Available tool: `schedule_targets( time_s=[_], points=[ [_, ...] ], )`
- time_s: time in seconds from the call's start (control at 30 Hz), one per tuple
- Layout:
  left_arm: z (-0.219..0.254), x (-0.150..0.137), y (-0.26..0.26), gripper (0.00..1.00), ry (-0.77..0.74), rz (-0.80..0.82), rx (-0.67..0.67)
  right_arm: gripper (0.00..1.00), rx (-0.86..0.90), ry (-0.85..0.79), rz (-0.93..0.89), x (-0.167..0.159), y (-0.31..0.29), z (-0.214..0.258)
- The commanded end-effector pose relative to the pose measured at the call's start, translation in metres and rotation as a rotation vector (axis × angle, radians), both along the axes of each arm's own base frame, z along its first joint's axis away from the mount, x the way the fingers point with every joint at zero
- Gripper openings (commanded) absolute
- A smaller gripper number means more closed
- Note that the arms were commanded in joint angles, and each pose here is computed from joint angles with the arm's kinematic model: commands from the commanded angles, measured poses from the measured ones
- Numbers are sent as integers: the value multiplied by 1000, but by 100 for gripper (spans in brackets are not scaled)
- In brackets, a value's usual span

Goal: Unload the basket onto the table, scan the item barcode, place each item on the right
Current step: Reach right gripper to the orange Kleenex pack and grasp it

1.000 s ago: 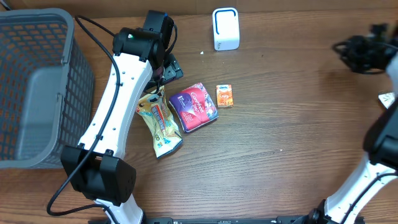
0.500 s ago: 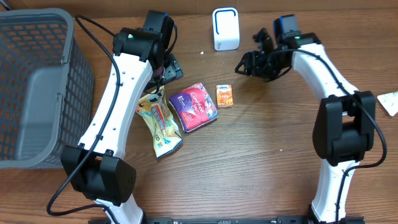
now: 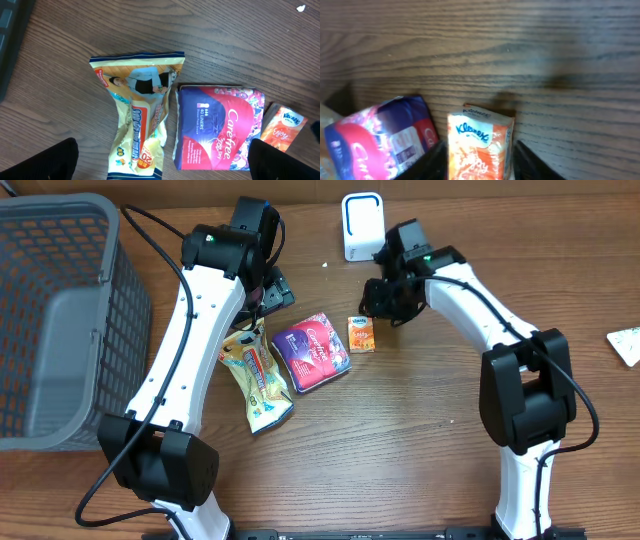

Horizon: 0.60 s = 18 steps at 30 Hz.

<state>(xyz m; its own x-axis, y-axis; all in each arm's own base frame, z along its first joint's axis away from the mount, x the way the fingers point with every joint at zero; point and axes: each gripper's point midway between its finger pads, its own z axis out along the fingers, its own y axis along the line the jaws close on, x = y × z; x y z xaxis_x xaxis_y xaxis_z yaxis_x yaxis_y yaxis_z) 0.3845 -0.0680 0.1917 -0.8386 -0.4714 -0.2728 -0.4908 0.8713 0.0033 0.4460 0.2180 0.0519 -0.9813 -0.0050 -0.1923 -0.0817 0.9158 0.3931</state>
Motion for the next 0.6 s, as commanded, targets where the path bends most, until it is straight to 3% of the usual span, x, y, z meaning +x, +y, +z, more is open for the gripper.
schedule_targets(
  time_s=[0.0,0.23,0.57],
  points=[
    [-5,0,-1,100,11,7,-3,45,-40,48,-82,-7,-17,-15],
    [-5,0,-1,100,11,7,-3,44,97,102,-23,-22,-8,-25],
    [-5,0,-2,99,11,7,-3,45,153,120,1,-28,3,-24]
  ],
)
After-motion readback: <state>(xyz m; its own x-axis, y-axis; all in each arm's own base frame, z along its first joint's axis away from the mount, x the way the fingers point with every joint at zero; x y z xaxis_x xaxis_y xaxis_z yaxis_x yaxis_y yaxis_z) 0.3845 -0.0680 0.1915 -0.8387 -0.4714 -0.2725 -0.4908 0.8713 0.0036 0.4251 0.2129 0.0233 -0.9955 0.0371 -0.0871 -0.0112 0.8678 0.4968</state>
